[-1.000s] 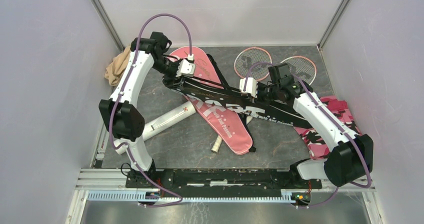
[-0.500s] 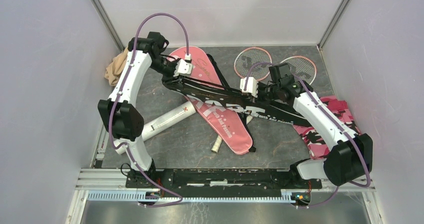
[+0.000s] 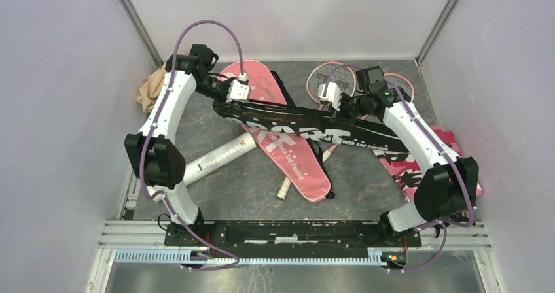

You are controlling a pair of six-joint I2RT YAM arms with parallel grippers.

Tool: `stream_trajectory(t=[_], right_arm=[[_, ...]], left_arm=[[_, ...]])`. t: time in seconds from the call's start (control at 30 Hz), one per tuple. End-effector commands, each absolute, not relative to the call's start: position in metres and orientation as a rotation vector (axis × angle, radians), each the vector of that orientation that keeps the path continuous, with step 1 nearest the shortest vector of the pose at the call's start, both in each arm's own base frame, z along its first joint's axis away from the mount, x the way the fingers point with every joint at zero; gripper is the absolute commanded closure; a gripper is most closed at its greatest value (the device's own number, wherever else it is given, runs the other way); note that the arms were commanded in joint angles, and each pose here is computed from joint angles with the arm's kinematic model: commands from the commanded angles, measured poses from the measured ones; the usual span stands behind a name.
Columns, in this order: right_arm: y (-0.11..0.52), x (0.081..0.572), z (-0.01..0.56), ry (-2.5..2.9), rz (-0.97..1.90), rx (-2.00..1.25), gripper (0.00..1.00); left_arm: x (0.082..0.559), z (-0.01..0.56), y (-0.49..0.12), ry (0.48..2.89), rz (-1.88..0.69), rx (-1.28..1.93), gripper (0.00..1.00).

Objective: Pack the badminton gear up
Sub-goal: Adjust the racket bag at the center of the board.

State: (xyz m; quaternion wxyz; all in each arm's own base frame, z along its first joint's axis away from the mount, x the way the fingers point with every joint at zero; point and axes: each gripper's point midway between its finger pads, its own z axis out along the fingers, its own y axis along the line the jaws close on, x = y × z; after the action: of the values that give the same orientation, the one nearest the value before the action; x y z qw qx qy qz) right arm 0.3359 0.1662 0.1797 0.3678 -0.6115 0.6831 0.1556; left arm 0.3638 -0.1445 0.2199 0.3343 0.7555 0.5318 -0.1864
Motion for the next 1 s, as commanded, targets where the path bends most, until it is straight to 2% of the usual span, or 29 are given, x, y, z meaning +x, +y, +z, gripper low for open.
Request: stream_trajectory(t=[0.0,0.13,0.33,0.4,0.47,0.57,0.7,0.73,0.83,0.97], right_arm=[[0.133,0.357,0.194,1.863,0.262,-1.497,1.0],[0.121,0.369,0.19,1.899,0.206,-1.495,1.0],[0.111,0.391,0.194,1.932,0.151,-1.455,1.0],[0.112,0.398,0.196,1.946,0.146,-1.429,0.96],[0.114,0.404,0.199,1.956,0.154,-1.397,0.9],[0.119,0.412,0.209,1.951,0.176,-1.334,0.73],[0.142,0.413,0.237,1.886,0.302,-1.256,0.35],[0.149,0.412,0.244,1.863,0.338,-1.24,0.31],[0.177,0.406,0.268,1.779,0.448,-1.189,0.27],[0.219,0.392,0.295,1.672,0.579,-1.153,0.31]], left_arm=[[0.373,0.241,-0.134,1.301,-0.36,1.917,0.92],[0.368,0.248,-0.15,1.24,-0.404,1.827,0.98],[0.366,0.257,-0.179,1.195,-0.416,1.713,0.98],[0.363,0.261,-0.194,1.222,-0.466,1.684,0.98],[0.362,0.262,-0.21,1.27,-0.503,1.649,0.98],[0.364,0.262,-0.229,1.337,-0.515,1.588,0.98],[0.367,0.267,-0.246,1.424,-0.563,1.474,0.98],[0.366,0.268,-0.249,1.437,-0.575,1.455,0.98],[0.362,0.27,-0.257,1.479,-0.618,1.403,0.98],[0.353,0.27,-0.265,1.508,-0.659,1.379,0.98]])
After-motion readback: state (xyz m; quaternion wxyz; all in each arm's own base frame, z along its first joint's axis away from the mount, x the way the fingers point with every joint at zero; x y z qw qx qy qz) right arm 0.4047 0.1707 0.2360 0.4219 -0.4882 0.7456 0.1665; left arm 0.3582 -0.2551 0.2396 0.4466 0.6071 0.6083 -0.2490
